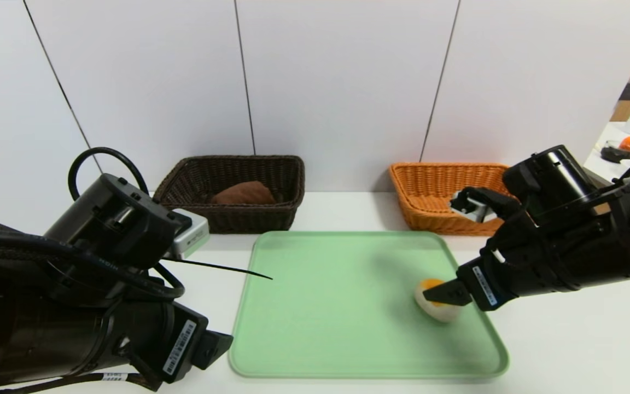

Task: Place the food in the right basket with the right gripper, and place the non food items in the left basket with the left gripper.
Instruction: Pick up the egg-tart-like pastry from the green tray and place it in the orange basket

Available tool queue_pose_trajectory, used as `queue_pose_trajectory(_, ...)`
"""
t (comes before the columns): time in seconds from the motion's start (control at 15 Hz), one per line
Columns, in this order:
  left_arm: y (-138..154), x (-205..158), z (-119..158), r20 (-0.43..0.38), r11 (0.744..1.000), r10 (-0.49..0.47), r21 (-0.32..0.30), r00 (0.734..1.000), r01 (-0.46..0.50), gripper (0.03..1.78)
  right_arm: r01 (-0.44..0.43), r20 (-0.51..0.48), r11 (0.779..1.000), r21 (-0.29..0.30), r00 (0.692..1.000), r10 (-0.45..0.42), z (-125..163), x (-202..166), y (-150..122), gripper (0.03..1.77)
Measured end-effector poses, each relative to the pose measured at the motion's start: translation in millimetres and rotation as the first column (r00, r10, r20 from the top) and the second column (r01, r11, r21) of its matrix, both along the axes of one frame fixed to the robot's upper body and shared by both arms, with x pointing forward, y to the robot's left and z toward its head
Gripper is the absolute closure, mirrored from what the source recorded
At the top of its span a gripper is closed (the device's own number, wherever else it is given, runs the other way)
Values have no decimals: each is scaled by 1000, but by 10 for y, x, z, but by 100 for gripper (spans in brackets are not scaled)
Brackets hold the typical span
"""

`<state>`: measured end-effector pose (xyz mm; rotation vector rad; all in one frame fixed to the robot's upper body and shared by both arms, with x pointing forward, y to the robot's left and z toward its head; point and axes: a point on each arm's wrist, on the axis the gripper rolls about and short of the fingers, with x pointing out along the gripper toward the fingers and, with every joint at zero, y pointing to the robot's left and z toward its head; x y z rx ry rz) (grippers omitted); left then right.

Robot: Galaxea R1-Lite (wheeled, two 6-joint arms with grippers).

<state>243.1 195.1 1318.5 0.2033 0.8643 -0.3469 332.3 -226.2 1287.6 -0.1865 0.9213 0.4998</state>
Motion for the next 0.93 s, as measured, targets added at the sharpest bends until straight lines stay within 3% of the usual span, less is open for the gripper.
queue_pose_trajectory(0.33, -3, 4, -3, 0, 1000, 1, 2, 1000, -1, 12, -21, -60, 998, -65, 998, 18, -235, 133, 113, 10)
queue_pose_trajectory(0.87, -25, 26, -19, 0, 1000, 1, 1, 1000, -1, 12, -31, -102, 996, -84, 995, 22, -361, 171, 149, 10)
queue_pose_trajectory(0.93, -31, 32, -27, -1, 1000, 3, 1, 1000, -3, 12, -32, -104, 996, -85, 994, 23, -370, 171, 151, 22)
